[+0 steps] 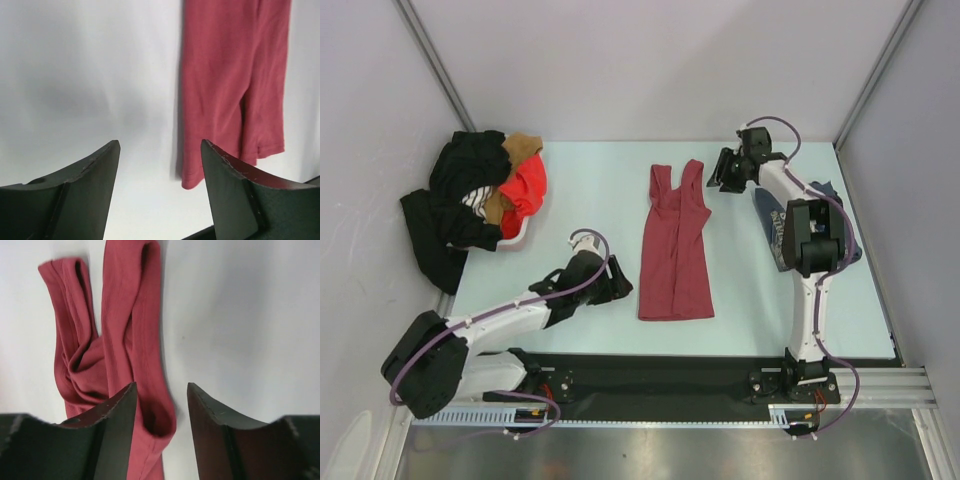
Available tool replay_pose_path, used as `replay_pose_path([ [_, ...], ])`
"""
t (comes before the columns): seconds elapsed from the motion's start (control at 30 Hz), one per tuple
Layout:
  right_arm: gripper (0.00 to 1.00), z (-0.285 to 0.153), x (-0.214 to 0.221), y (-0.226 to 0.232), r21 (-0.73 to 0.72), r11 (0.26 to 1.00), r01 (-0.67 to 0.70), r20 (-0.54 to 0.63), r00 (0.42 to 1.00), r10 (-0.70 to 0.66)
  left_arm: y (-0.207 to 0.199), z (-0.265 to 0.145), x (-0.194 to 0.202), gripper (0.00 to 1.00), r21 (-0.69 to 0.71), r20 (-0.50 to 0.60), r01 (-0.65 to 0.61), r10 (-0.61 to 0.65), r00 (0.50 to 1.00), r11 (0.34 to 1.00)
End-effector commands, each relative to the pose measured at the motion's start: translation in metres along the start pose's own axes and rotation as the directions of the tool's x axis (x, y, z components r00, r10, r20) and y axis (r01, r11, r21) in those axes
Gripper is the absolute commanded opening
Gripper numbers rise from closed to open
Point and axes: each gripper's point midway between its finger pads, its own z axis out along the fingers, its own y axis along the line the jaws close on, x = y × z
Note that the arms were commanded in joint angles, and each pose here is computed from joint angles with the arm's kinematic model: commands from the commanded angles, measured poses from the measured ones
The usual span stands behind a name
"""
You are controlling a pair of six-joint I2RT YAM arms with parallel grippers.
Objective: Fold and stack the tank tops
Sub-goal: Fold the tank top
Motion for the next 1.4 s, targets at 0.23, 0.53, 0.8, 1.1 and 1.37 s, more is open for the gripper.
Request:
replay_pose_path([
  [0.23,0.59,-0.034,0.052,0.008,0.305,0.941,0.145,-0.062,0.989,-0.132,-0.007,-0.014,-0.012,0.70,0.022,0.021,-0.060,0.060,0.998,0.998],
  [0.53,0.28,-0.027,0.062,0.014,0.318,0.934,0.164,-0.081,0.986,-0.146,-0.007,-0.024,-0.019,0.69,0.019,0.043,-0.094,0.093,0.995,0.995],
  [0.8,0.00,-0.025,0.058,0.026,0.305,0.934,0.185,-0.072,0.983,-0.171,-0.002,-0.023,-0.015,0.68,0.007,0.033,-0.095,0.095,0.995,0.995],
  [1.1,0.00,-0.026,0.059,0.083,0.226,0.939,0.259,-0.045,0.966,-0.256,-0.004,-0.023,-0.016,0.68,0.011,0.031,-0.101,0.101,0.994,0.995],
  [1.37,0.00,-0.010,0.063,0.104,0.205,0.945,0.253,-0.041,0.967,-0.250,-0.001,-0.022,-0.010,0.68,0.012,0.014,-0.103,0.103,0.995,0.995],
])
